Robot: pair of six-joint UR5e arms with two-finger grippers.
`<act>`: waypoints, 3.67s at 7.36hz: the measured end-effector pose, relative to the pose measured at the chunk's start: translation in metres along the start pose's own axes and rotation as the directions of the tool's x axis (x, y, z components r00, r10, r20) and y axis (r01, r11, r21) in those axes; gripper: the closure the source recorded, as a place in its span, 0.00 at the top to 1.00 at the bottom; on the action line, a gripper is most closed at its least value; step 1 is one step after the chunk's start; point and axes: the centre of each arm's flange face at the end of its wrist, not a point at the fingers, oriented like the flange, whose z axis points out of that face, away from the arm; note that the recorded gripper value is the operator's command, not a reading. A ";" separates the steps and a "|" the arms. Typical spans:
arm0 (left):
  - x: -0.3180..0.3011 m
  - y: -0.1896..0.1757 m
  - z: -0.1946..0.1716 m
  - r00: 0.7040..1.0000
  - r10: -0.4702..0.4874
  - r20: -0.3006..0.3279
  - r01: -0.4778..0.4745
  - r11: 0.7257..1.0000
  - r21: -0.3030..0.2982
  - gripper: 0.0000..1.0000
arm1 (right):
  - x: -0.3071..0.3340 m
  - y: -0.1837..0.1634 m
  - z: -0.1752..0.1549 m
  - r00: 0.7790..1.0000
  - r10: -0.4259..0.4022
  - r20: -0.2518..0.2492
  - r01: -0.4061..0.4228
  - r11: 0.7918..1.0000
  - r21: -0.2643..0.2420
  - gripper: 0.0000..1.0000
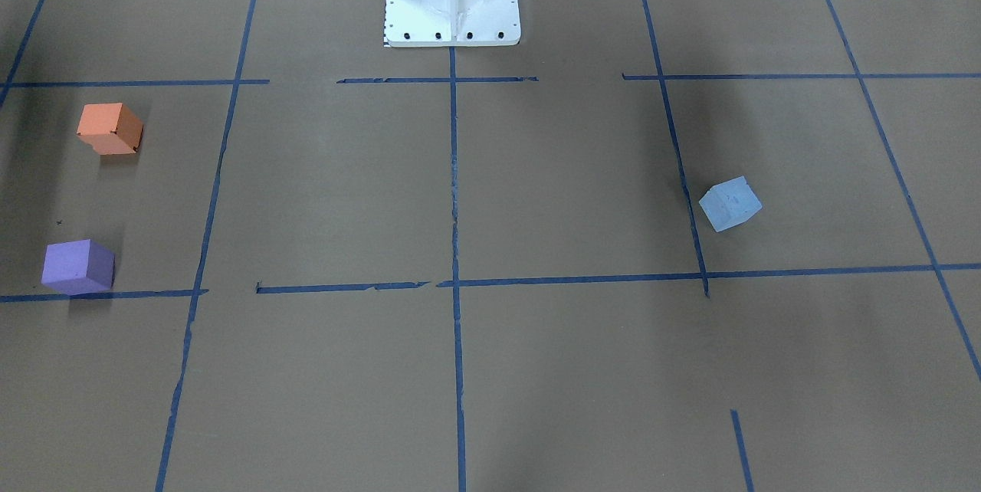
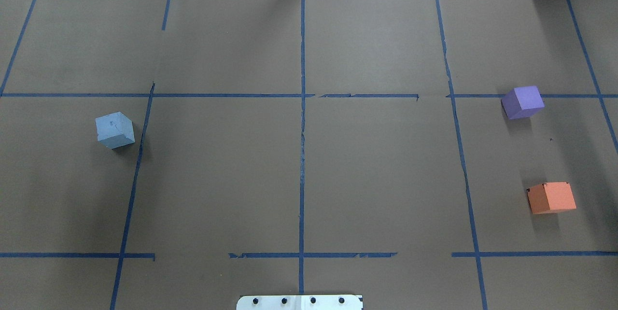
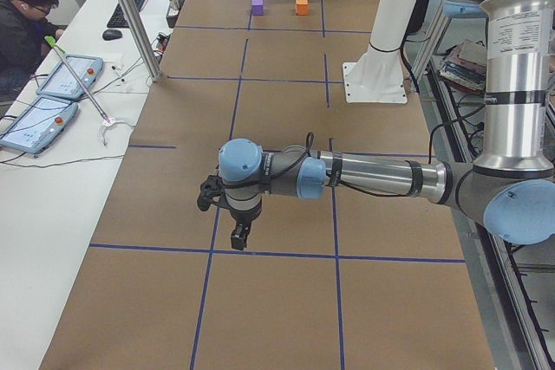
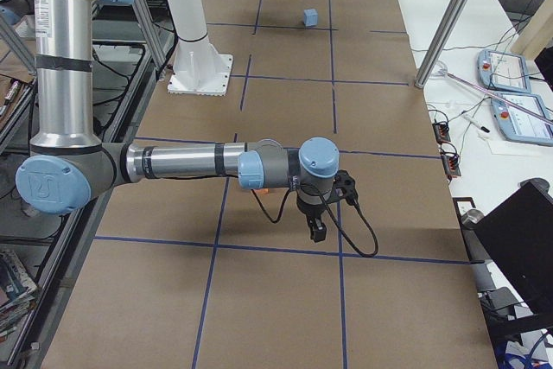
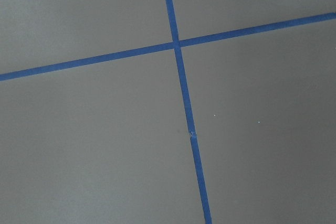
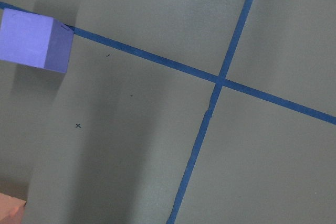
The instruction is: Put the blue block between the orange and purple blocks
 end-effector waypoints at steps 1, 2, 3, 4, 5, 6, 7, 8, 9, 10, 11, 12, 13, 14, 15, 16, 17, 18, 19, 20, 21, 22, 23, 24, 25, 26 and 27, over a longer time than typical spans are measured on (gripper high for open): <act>0.003 -0.014 -0.002 1.000 -0.010 -0.002 0.010 1.000 0.026 1.00 | 0.000 -0.001 0.000 1.000 -0.001 0.000 0.001 1.000 0.001 1.00; 0.018 -0.026 0.003 0.999 -0.044 -0.012 0.045 0.997 0.059 1.00 | 0.000 -0.001 -0.001 1.000 -0.001 0.000 0.001 1.000 0.002 1.00; 0.051 -0.037 0.023 0.997 -0.064 -0.038 0.067 0.994 0.081 1.00 | -0.001 -0.001 -0.001 1.000 -0.001 0.001 0.001 1.000 0.003 1.00; 0.094 -0.044 0.052 0.989 -0.126 -0.076 0.131 0.989 0.063 1.00 | -0.001 -0.001 -0.001 1.000 -0.001 0.002 0.001 1.000 0.003 1.00; 0.134 -0.047 0.077 0.968 -0.230 -0.103 0.234 0.972 0.025 1.00 | -0.001 -0.001 -0.001 1.000 -0.001 0.002 0.001 1.000 0.003 1.00; 0.171 -0.047 0.097 0.939 -0.324 -0.113 0.327 0.945 0.001 1.00 | -0.001 -0.001 -0.001 1.000 -0.001 0.003 0.001 1.000 0.002 1.00; 0.211 -0.045 0.119 0.910 -0.397 -0.117 0.399 0.917 -0.007 1.00 | 0.000 0.000 -0.001 1.000 0.000 0.004 0.000 1.000 0.002 1.00; 0.254 -0.043 0.142 0.887 -0.446 -0.121 0.448 0.894 -0.012 1.00 | 0.000 0.000 0.000 1.000 0.000 0.003 0.000 1.000 0.002 1.00; 0.283 -0.044 0.156 0.877 -0.464 -0.126 0.466 0.885 -0.017 1.00 | 0.000 0.000 0.000 1.000 0.000 0.003 0.000 1.000 0.001 1.00; 0.300 -0.046 0.164 0.871 -0.474 -0.128 0.475 0.880 -0.024 1.00 | 0.000 0.000 0.000 1.000 0.001 0.003 -0.001 1.000 0.001 1.00; 0.309 -0.048 0.169 0.868 -0.480 -0.126 0.481 0.876 -0.027 1.00 | 0.000 0.000 0.000 1.000 0.001 0.003 -0.001 1.000 0.001 1.00; 0.315 -0.047 0.176 0.869 -0.483 -0.108 0.482 0.875 -0.029 1.00 | 0.000 0.000 0.000 1.000 0.001 0.003 -0.001 1.000 0.001 1.00; 0.325 -0.047 0.185 0.872 -0.483 -0.075 0.482 0.876 -0.028 1.00 | 0.000 0.001 0.000 1.000 0.001 0.003 -0.001 1.000 0.001 1.00; 0.338 -0.051 0.191 0.875 -0.483 -0.037 0.482 0.876 -0.025 0.97 | 0.000 0.001 0.000 1.000 0.002 0.003 -0.002 1.000 0.000 1.00; 0.347 -0.052 0.198 0.877 -0.480 -0.004 0.480 0.877 -0.021 0.75 | 0.000 0.001 0.000 1.000 0.002 0.003 -0.002 1.000 0.000 1.00; 0.351 -0.050 0.203 0.879 -0.476 0.015 0.476 0.879 -0.020 0.66 | 0.000 0.002 0.001 1.000 0.002 0.004 -0.002 1.000 -0.001 1.00; 0.351 -0.048 0.206 0.881 -0.473 0.027 0.473 0.881 -0.021 0.66 | 0.001 0.002 0.001 1.000 0.003 0.004 -0.003 1.000 -0.002 1.00; 0.349 -0.047 0.209 0.882 -0.470 0.035 0.471 0.882 -0.022 0.66 | 0.001 0.003 0.001 1.000 0.003 0.004 -0.003 1.000 -0.002 1.00; 0.347 -0.046 0.210 0.881 -0.471 0.039 0.472 0.881 -0.022 0.66 | 0.001 0.003 0.001 1.000 0.003 0.004 -0.003 1.000 -0.002 1.00; 0.347 -0.049 0.206 0.880 -0.473 0.035 0.474 0.881 -0.017 0.66 | 0.000 0.003 0.001 1.000 0.003 0.004 -0.003 1.000 -0.001 1.00; 0.355 -0.060 0.197 0.881 -0.472 0.022 0.472 0.881 -0.010 0.66 | 0.000 0.003 0.001 1.000 0.003 0.004 -0.003 1.000 -0.001 1.00; 0.379 -0.081 0.183 0.884 -0.467 0.004 0.467 0.884 -0.001 0.66 | 0.000 0.004 0.001 1.000 0.003 0.005 -0.003 1.000 -0.001 1.00; 0.416 -0.107 0.166 0.889 -0.457 -0.009 0.457 0.890 0.001 0.67 | -0.001 0.004 0.000 1.000 0.003 0.005 -0.003 1.000 -0.001 1.00; 0.465 -0.125 0.155 0.901 -0.432 -0.024 0.432 0.902 -0.008 0.67 | -0.001 0.005 0.001 1.000 0.003 0.005 -0.003 1.000 -0.001 1.00; 0.523 -0.133 0.150 0.920 -0.388 -0.044 0.388 0.922 -0.011 0.69 | -0.001 0.005 0.001 1.000 0.003 0.005 -0.003 1.000 -0.001 1.00; 0.585 -0.137 0.154 0.940 -0.336 -0.053 0.337 0.942 0.011 0.69 | -0.001 0.005 0.001 1.000 0.003 0.005 -0.003 1.000 -0.001 1.00; 0.644 -0.141 0.162 0.955 -0.292 -0.051 0.294 0.955 0.034 0.69 | 0.000 0.006 0.001 1.000 0.004 0.005 -0.004 1.000 -0.002 1.00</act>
